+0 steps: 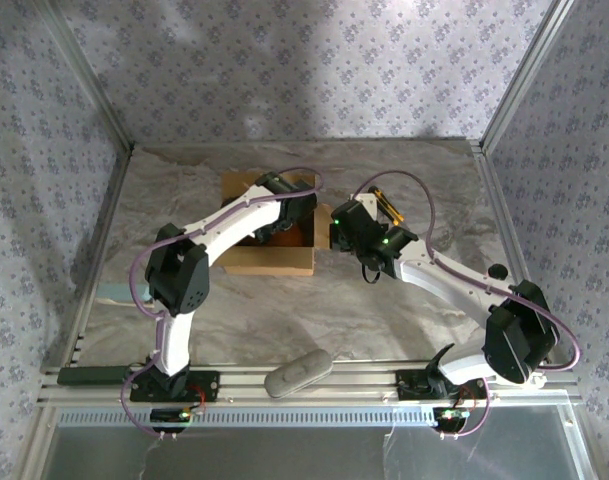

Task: Unpack the express box

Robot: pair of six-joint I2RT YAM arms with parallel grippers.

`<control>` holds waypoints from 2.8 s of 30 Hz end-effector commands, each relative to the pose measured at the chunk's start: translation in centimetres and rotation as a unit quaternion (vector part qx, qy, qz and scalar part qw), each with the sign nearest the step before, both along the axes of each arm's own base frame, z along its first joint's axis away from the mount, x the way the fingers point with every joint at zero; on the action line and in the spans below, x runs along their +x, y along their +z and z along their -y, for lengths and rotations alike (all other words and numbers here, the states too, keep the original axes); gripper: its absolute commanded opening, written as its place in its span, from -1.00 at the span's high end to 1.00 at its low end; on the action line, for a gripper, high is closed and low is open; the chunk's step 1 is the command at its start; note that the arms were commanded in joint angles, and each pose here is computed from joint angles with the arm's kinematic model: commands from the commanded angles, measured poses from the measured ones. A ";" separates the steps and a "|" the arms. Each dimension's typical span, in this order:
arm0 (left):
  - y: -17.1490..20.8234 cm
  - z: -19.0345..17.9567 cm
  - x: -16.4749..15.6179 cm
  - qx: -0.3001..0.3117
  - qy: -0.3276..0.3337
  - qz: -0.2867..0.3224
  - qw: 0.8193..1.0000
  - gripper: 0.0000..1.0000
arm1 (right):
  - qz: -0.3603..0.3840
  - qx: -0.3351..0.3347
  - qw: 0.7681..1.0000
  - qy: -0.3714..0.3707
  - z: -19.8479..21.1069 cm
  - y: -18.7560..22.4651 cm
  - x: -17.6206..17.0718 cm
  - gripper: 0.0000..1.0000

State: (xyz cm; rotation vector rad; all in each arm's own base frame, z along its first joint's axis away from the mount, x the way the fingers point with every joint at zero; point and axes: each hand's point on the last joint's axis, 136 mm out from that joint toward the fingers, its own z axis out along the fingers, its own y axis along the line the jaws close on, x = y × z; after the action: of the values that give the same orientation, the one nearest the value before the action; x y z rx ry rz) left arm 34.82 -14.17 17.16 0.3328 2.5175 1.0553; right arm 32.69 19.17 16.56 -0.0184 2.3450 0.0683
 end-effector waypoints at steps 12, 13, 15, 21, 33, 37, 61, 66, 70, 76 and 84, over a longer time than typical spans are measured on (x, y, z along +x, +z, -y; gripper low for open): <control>2.8 -0.2 0.0 0.012 -0.011 0.036 0.999 -0.47 | 0.001 -0.001 1.000 0.010 -0.4 0.4 -0.2 -0.69; 2.5 0.2 -0.1 0.005 -0.013 0.032 0.999 -0.47 | 0.002 -0.002 1.000 0.010 -0.3 0.5 -0.1 -0.69; 1.5 0.8 0.0 -0.012 -0.014 0.024 1.000 -0.48 | 0.003 0.000 1.000 0.010 -0.4 0.6 -0.2 -0.69; -0.1 1.0 0.2 -0.014 -0.011 0.018 1.000 -0.49 | 0.004 0.003 1.000 0.014 -0.6 0.9 -0.3 -0.69; -0.4 -1.0 0.1 0.009 0.008 0.024 1.000 -0.50 | 0.008 0.011 1.000 0.019 -1.0 1.3 -0.4 -0.69; 1.0 -1.5 0.1 0.015 0.007 0.038 0.999 -0.50 | 0.010 0.010 1.000 0.021 -1.1 1.5 -0.5 -0.69; 6.2 -2.6 -0.5 0.004 0.008 0.081 0.997 -0.51 | 0.006 -0.010 1.000 0.011 -0.4 1.0 -0.7 -0.69; 6.8 -2.6 -0.5 0.001 0.007 0.085 0.996 -0.52 | 0.029 -0.021 0.999 0.016 -0.5 3.2 -0.8 -0.68; 6.8 -2.6 -0.6 0.001 0.008 0.085 0.996 -0.51 | 0.067 -0.017 0.997 0.038 -1.8 6.8 -1.4 -0.69; 6.7 -2.6 -0.6 -0.001 0.008 0.084 0.996 -0.52 | 0.091 0.021 0.994 0.064 -3.8 9.5 -1.7 -0.68; 6.8 -2.6 -0.5 -0.002 0.007 0.086 0.996 -0.52 | 0.089 0.046 0.991 0.091 -6.3 9.3 -1.9 -0.50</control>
State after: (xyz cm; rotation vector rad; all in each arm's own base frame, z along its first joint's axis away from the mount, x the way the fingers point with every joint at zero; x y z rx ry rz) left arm 34.29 -12.23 21.46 0.2599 2.4197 1.0571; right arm 30.64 24.19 25.23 -0.1727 2.1675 0.2073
